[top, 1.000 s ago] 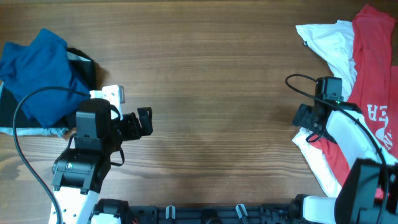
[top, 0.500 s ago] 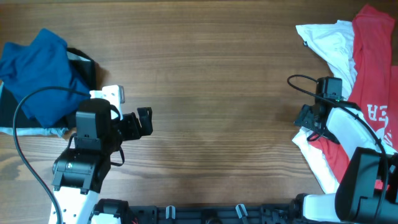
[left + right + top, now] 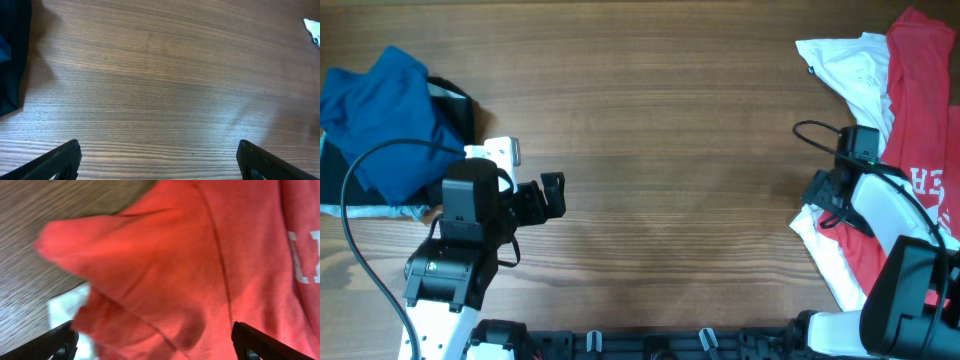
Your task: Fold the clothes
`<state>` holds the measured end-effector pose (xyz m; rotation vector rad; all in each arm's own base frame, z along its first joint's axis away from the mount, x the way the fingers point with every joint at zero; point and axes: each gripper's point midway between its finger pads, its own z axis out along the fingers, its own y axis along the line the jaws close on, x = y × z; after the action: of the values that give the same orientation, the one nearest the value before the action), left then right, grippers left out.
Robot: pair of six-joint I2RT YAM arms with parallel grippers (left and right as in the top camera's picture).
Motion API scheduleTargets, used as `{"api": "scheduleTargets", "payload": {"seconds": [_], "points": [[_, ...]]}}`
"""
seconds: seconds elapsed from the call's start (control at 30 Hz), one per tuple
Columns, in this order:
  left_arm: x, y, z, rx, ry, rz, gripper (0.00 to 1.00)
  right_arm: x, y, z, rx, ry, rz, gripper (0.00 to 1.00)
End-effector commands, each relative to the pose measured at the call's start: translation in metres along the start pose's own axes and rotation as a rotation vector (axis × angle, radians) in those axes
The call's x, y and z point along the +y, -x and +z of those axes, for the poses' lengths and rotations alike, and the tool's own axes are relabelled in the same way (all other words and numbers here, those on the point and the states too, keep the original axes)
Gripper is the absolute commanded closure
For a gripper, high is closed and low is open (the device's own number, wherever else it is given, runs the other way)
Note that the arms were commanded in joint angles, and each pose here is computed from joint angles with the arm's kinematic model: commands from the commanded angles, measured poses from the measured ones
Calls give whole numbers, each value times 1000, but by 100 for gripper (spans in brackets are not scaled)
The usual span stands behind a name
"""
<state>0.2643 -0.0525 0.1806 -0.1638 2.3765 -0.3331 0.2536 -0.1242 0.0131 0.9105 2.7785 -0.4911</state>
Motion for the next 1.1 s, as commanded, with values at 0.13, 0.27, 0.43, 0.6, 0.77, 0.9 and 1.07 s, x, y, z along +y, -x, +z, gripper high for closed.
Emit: {"api": "scheduleTargets", "payload": {"seconds": [0.13, 0.27, 0.43, 0.6, 0.77, 0.9, 1.07], "points": [[-3, 6, -3, -12, -13, 0, 0, -3, 5, 1, 1, -2, 39, 1], [-3, 6, -3, -12, -13, 0, 0, -3, 4, 1, 3, -2, 39, 15], [-3, 6, -3, -12, -13, 0, 0, -4, 1, 1, 15, -8, 34, 42], [-3, 6, -3, -12, -13, 0, 0, -4, 2, 1, 11, -6, 36, 34], [-3, 6, -3, -12, -13, 0, 0, -3, 0, 5, 5, -4, 39, 32], [-3, 6, -3, -12, -13, 0, 0, -3, -7, 12, 6, -4, 39, 33], [-3, 6, -3, -12, -13, 0, 0, -3, -10, 16, -1, -1, 41, 36]]}}
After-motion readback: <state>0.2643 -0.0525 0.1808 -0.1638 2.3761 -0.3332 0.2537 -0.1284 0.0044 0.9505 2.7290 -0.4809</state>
